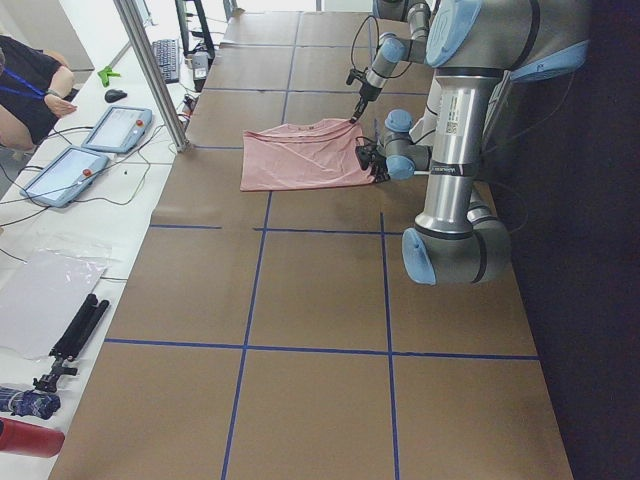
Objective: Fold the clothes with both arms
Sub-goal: 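Grasp the shirt edge nearest the robot with both grippers, then lift the near edge with both grippers and fold it away from the robot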
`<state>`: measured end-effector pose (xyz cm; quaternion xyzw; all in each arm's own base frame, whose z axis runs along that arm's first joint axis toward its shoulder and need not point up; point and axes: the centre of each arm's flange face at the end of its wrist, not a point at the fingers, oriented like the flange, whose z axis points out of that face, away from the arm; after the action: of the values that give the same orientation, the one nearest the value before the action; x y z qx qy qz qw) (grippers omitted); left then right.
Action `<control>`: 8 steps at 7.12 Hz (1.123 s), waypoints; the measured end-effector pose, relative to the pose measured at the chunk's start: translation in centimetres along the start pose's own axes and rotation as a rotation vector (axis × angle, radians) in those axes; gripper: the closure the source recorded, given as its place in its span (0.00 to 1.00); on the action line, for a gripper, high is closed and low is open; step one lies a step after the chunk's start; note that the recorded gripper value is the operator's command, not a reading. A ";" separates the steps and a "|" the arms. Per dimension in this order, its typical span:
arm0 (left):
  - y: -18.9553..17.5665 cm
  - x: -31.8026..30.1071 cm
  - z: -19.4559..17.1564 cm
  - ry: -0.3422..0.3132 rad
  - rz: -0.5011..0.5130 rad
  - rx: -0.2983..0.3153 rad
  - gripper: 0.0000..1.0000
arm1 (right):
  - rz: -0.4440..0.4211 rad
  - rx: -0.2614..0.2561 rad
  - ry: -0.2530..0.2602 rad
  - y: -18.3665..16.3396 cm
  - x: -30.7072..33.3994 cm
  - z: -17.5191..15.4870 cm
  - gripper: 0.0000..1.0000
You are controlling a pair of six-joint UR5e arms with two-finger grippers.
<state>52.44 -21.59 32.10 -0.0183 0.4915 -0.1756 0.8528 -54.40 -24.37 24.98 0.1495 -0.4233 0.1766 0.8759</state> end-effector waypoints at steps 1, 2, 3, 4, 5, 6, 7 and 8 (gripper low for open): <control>0.0 0.0 0.1 -0.002 0.000 0.000 0.77 | 0.001 0.000 -0.002 0.0 0.0 -0.1 1.00; 0.0 -0.1 0.2 -0.003 0.000 0.001 0.89 | 0.001 0.000 -0.004 -0.1 0.0 -0.2 1.00; 0.0 -0.1 0.2 -0.003 0.000 0.001 1.00 | 0.002 0.000 -0.005 -0.1 0.0 -0.3 1.00; 0.0 -0.1 0.1 -0.003 0.000 0.001 1.00 | 0.002 0.000 -0.004 -0.1 0.0 -0.2 1.00; -0.1 0.0 0.0 0.000 0.001 0.002 1.00 | 0.001 0.001 -0.001 -0.1 0.2 -0.2 1.00; -0.4 0.3 -0.5 0.010 0.002 0.003 1.00 | -0.001 0.001 0.005 -0.1 0.5 0.1 1.00; -0.6 1.0 -2.0 0.024 0.006 0.004 1.00 | -0.004 0.005 0.015 -0.1 1.0 0.3 1.00; -0.5 2.1 -4.9 0.038 0.012 -0.007 1.00 | -0.008 0.009 0.021 -0.2 1.9 -0.1 1.00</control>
<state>49.15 -22.03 27.93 -0.0148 0.5083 -0.1689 0.8443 -53.19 -24.13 26.40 0.1534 -0.4126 0.1768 0.8803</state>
